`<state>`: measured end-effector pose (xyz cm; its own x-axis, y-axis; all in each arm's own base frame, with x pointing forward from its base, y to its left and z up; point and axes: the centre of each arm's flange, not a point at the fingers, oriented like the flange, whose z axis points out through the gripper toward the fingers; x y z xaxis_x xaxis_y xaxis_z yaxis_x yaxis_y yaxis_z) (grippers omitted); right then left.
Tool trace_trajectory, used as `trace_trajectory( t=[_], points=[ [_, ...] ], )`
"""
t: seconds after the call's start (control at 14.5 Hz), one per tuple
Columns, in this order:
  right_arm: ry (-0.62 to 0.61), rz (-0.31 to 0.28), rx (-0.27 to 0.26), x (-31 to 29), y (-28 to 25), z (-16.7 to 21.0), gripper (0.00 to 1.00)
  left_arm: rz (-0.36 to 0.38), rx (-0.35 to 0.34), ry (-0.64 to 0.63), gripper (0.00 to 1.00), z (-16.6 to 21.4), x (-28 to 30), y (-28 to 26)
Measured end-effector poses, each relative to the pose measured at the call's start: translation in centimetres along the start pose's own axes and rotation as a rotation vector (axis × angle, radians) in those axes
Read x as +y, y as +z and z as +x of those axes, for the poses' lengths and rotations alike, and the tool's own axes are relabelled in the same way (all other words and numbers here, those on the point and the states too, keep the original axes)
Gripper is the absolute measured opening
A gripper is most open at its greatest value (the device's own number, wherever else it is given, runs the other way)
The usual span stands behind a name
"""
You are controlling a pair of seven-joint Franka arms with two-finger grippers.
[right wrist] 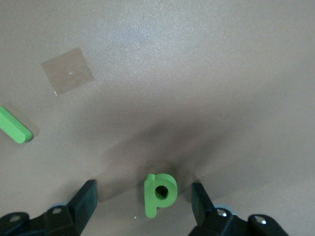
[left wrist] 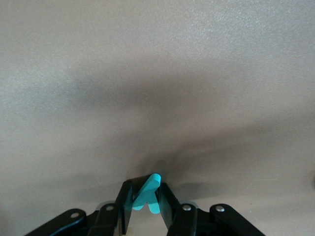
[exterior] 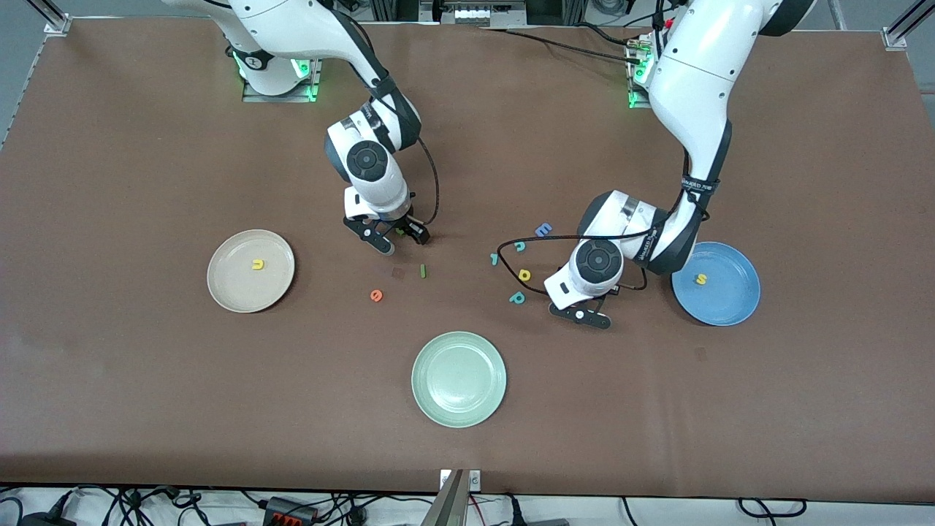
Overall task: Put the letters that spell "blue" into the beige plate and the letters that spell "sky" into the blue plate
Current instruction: 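Grasp the green p with the right gripper while the left gripper grasps the teal y, then drop the p on the white plate while the left gripper drops the y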
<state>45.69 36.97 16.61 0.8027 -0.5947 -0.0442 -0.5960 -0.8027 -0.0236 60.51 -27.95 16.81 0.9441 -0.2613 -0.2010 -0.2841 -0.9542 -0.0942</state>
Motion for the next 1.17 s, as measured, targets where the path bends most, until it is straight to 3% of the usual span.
trace_trajectory(
  t=[0.07, 0.14, 0.28, 0.41, 0.62, 0.9, 1.03, 1.17],
  points=[
    [0.001, 0.002, 0.001, 0.1, -0.1, 0.0, 0.85, 0.0, -0.001, -0.003, 0.28, 0.0, -0.2, 0.0],
    [0.001, 0.003, 0.001, 0.1, -0.3, 0.0, 0.77, 0.001, -0.004, -0.01, 0.28, 0.0, -0.7, -0.1],
    [0.001, 0.01, 0.003, 0.1, -0.8, 0.0, 0.53, 0.001, -0.016, -0.031, 0.28, 0.1, -3.2, -1.4],
    [0.001, 0.014, 0.003, 0.0, -1.0, 0.0, 0.35, -0.006, -0.057, -0.028, 0.28, -0.5, -7.8, -4.0],
    [0.001, 0.018, 0.005, 0.0, -1.1, 0.1, 0.29, -0.02, -0.132, 0.018, 0.28, -2.2, -14.8, -6.5],
    [-0.004, 0.052, 0.021, -0.8, -2.5, 1.1, 0.29, 0.112, -0.232, 0.061, 0.28, -4.4, -20.8, -4.0],
    [-0.045, 0.063, 0.038, -1.0, -4.1, 3.7, 0.29, 0.11, -0.247, 0.051, 0.28, -5.3, -22.3, -2.1],
    [-0.128, 0.028, 0.039, 0.3, -5.6, 8.7, 0.29, 0.103, -0.251, 0.047, 0.33, -5.7, -22.8, -1.3]
  ],
)
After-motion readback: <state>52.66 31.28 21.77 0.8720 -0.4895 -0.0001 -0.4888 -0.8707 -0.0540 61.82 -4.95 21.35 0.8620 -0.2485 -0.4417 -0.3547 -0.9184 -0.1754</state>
